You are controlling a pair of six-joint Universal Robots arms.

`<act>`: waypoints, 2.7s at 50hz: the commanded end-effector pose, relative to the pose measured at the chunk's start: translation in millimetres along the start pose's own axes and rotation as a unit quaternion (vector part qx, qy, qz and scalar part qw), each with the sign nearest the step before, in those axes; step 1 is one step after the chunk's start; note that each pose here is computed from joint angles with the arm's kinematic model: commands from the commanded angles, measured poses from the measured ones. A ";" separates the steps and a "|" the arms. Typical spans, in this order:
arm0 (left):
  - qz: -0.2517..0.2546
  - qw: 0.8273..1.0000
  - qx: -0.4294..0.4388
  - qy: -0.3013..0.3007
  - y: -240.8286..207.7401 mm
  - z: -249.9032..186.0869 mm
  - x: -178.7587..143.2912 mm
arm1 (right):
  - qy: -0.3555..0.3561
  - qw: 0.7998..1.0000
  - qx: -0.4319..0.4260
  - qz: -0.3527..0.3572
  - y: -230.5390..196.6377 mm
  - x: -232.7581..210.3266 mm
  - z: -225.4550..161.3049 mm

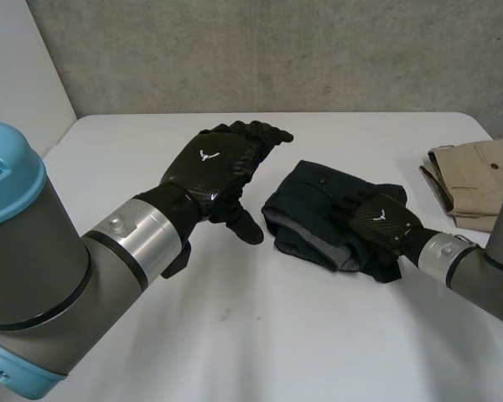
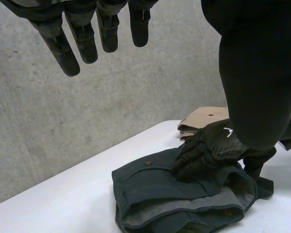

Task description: Fold the laundry.

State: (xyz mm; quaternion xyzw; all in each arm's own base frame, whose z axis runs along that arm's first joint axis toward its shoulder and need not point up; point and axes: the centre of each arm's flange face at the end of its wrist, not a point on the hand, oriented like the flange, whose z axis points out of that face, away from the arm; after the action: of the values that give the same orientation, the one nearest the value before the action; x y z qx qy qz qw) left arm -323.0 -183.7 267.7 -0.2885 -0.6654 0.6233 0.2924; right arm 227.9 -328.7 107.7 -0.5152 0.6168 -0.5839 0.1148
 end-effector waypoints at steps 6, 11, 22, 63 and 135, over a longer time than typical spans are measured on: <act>0.000 1.000 -0.002 -0.001 1.4 -0.6 -0.7 | 0.021 0.998 -0.003 0.058 -30.6 -29.5 10.7; 0.000 1.000 -0.002 -0.002 1.4 -0.5 -1.2 | 0.031 0.996 0.007 0.077 -49.6 -38.3 11.7; 0.000 1.000 0.001 -0.002 -0.6 -1.3 -1.0 | 0.087 0.987 0.025 0.134 -80.6 -24.2 7.3; -0.001 1.000 -0.003 -0.003 5.6 -0.3 -2.4 | -0.024 0.997 -0.005 -0.073 -11.5 28.5 9.7; -0.012 1.000 -0.002 -0.007 11.1 1.0 -5.1 | 0.146 0.936 -0.103 0.305 7.7 128.1 -24.4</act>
State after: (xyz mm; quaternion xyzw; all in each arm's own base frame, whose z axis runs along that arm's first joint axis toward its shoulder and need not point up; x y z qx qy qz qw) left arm -320.0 -187.7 257.7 -0.2769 -0.6716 0.6210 0.2944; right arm 147.0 -427.1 169.9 -0.3075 0.7686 -0.5487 0.1167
